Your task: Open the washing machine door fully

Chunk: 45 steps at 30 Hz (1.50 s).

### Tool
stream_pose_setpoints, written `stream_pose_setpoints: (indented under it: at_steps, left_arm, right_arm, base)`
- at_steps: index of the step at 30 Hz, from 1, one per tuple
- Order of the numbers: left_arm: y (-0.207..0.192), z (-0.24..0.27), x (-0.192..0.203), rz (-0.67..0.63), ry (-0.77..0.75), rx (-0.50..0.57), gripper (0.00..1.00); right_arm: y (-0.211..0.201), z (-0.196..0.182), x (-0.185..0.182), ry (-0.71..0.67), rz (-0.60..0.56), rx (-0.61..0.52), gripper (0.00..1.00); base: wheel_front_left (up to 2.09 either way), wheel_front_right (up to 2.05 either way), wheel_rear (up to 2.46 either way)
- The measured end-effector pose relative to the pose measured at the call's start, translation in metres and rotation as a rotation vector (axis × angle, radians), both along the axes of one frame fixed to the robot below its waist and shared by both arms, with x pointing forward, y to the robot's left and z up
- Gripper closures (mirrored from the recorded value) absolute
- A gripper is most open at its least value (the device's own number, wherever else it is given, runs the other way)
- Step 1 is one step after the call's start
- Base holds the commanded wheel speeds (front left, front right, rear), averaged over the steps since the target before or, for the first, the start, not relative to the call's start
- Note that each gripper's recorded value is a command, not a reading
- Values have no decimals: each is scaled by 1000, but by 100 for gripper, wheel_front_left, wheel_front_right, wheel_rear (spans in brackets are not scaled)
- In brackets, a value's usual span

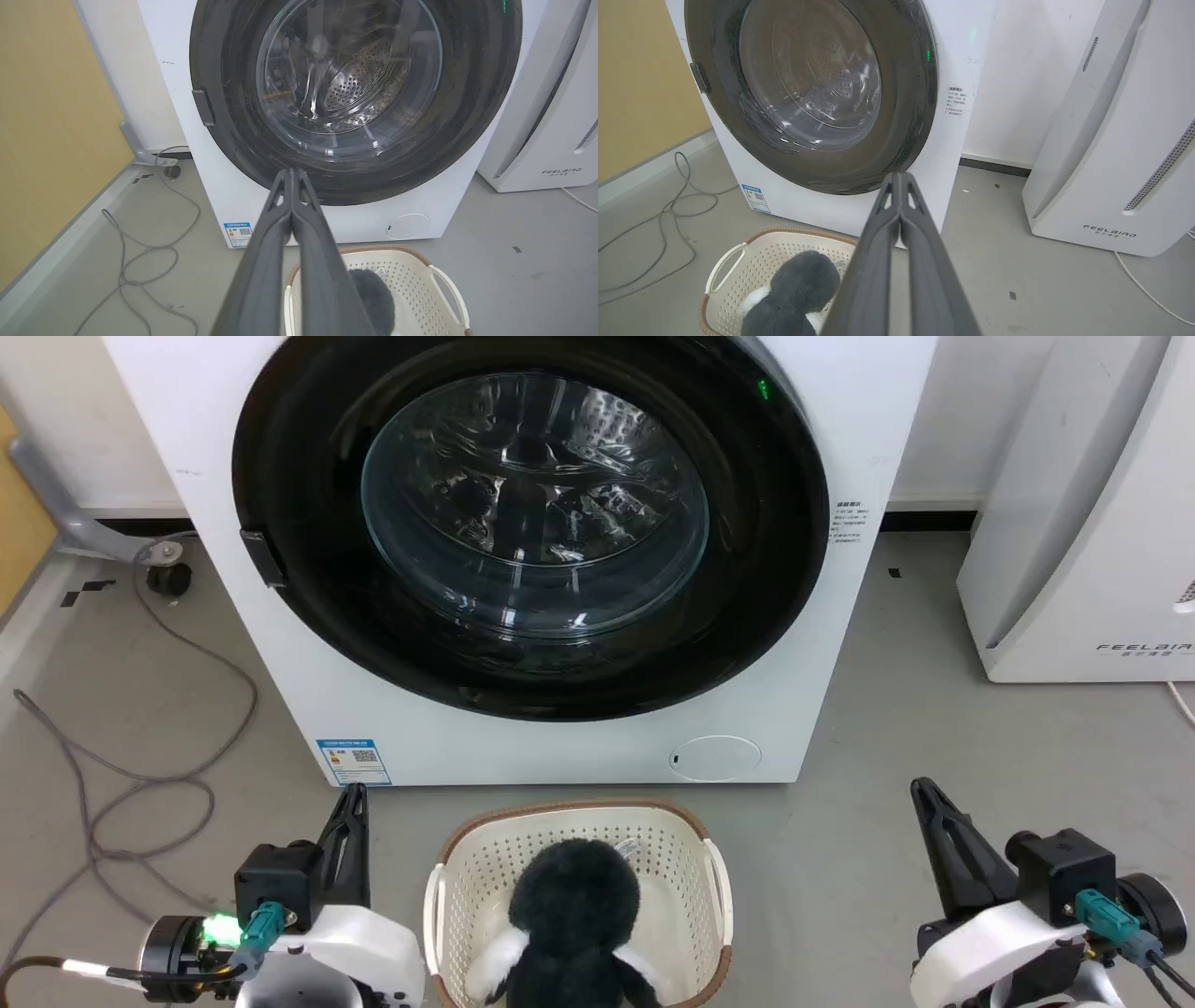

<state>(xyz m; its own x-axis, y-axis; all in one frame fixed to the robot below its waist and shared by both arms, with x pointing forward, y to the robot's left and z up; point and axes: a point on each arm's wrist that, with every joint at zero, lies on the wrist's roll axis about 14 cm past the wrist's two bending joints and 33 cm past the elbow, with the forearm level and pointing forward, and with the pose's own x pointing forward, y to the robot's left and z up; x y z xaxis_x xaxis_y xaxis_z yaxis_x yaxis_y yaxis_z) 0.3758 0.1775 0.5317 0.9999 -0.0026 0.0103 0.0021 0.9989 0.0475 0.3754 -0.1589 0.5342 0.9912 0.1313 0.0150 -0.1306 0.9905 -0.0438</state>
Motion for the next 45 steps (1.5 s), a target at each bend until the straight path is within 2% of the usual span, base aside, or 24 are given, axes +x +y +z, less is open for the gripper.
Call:
stream_pose_setpoints:
  at_steps: [23,24,45]
  left_arm:
    - [0,0,0,0,0,0,100]
    - [0,0,0,0,0,0,0]
    - [-3,2,0,6,-25,-1,0]
  right_arm:
    - [0,0,0,0,0,0,100]
    - [0,0,0,0,0,0,0]
    - [-4,12,1,-54,-8,51,0]
  base:
    - [0,0,0]
    - [0,0,0]
    - [0,0,0]
